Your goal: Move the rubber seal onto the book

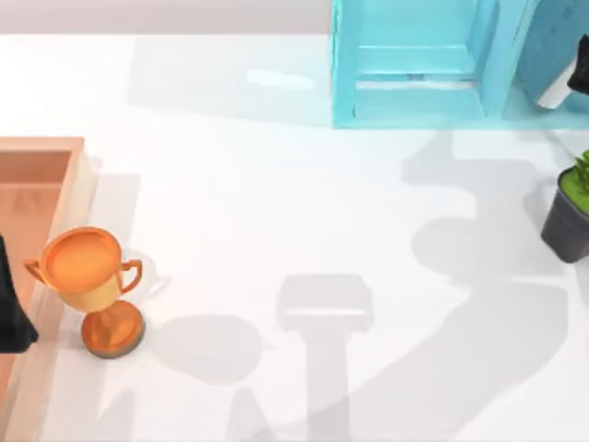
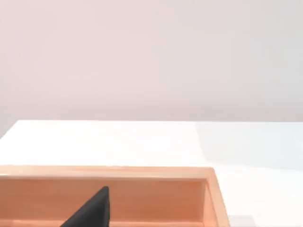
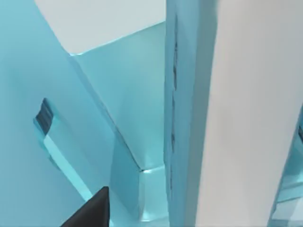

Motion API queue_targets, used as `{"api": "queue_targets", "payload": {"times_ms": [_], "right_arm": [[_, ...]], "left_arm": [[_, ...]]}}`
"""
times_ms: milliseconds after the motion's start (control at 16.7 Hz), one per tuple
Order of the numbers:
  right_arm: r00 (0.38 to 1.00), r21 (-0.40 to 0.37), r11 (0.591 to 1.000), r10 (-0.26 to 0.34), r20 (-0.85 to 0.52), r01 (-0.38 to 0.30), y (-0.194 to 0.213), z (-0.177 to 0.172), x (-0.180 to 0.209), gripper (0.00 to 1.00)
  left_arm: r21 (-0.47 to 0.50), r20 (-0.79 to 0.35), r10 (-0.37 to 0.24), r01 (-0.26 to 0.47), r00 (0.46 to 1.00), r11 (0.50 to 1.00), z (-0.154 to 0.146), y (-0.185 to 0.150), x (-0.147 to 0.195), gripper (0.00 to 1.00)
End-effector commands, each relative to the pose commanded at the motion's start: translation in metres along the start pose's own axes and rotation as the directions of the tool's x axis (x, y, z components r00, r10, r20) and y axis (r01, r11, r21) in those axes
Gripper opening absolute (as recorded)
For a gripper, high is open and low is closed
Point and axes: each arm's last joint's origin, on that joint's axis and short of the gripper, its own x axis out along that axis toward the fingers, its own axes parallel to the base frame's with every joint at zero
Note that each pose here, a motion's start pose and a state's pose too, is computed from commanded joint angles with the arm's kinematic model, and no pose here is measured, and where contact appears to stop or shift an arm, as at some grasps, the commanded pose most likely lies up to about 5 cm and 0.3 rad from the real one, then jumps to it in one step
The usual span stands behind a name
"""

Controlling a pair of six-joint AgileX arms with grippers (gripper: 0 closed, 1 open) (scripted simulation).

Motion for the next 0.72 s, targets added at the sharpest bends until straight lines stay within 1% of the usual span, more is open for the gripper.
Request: {"api": "queue_targets", "payload": {"times_ms": [360, 540, 720], "right_arm": [[1.0, 0.0, 1.0, 0.004, -0.008, -0.004, 0.001, -0.007, 0.055, 1.0], [1.0, 0.001, 1.0, 0.005, -0.014, -0.005, -0.004, -0.016, 0.068, 1.0], [1.0, 0.001, 1.0, 0.006, -0.014, -0.006, -0.004, -0.016, 0.068, 1.0]], "left_arm": [[0.0, 0.0, 0.0, 0.0, 1.0, 1.0, 0.0, 0.0, 0.0, 1.0], [0.0, 0.0, 0.0, 0.0, 1.0, 1.0, 0.0, 0.0, 0.0, 1.0], [0.0, 0.0, 0.0, 0.0, 1.0, 1.0, 0.0, 0.0, 0.0, 1.0]]}}
